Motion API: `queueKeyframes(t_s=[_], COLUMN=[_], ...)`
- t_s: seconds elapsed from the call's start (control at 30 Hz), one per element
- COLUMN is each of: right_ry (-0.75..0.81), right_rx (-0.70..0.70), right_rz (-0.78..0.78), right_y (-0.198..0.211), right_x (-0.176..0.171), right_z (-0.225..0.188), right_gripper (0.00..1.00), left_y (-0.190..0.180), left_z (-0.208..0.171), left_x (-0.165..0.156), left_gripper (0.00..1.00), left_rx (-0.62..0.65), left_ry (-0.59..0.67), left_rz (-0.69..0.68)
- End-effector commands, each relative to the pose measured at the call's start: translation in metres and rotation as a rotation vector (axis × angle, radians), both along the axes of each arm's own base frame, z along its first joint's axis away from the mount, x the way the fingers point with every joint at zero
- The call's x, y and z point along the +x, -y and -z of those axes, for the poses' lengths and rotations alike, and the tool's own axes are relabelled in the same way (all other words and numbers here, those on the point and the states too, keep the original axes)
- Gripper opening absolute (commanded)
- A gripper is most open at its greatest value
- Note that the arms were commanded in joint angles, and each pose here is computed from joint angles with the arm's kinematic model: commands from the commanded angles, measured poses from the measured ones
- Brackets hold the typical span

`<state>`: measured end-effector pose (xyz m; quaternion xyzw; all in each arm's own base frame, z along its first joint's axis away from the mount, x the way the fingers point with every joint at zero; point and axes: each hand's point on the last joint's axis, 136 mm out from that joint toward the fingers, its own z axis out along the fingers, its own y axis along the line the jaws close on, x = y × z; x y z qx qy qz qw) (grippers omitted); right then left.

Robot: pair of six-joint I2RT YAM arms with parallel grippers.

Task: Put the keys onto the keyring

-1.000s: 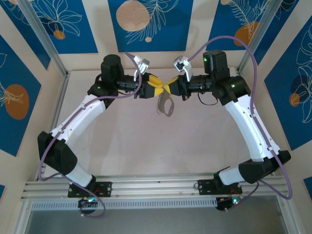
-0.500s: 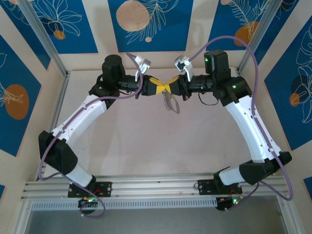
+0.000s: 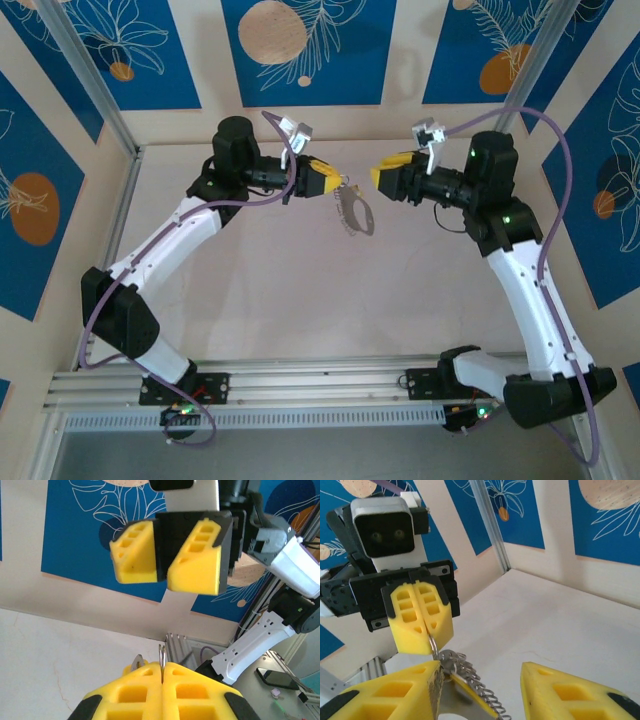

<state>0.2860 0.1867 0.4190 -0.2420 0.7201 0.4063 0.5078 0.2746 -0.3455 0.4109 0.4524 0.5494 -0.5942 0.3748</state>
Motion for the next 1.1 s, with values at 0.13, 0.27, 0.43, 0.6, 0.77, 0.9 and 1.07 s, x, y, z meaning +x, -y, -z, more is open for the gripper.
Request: queueKeyframes(t_s=[0.13, 0.27, 0.43, 0.6, 0.77, 0.9, 1.07], right_ry=[-0.022, -0.003, 0.038, 0.056, 0.094, 0.120, 0.160], right_rx=[0.036, -0.005, -0.051, -0.082, -0.115, -0.127, -0.136], right_rz=[0.216, 0.221, 0.210, 0.201, 0.204, 0.194, 0.197], right_y=[0.011, -0.003, -0.019, -0.030, -0.038, -0.043, -0.046], right_x=[0.027, 0.021, 0.008, 0.002, -0.005, -0.009, -0.011], right_z=[0.044, 0.064, 0.074, 0.083, 0.084, 0.081, 0.071], right_gripper=[0.47, 0.48, 0.50, 0.51, 0.53, 0.53, 0.54], left_y=[-0.004, -0.006, -0.008, -0.011, -0.012, -0.011, -0.011], left_z=[-0.019, -0.022, -0.026, -0.029, -0.034, -0.036, -0.038], left_x=[-0.005, -0.004, -0.005, -0.009, -0.012, -0.012, -0.011], left_gripper=[0.00, 0.00, 0.00, 0.00, 0.00, 0.00, 0.00], left_rx=[-0.039, -0.045, -0.050, -0.057, -0.076, -0.089, -0.098], left_ry=[0.057, 0.060, 0.063, 0.068, 0.071, 0.062, 0.059], left_rz=[-0.011, -0.018, -0.015, -0.012, -0.005, 0.002, -0.002])
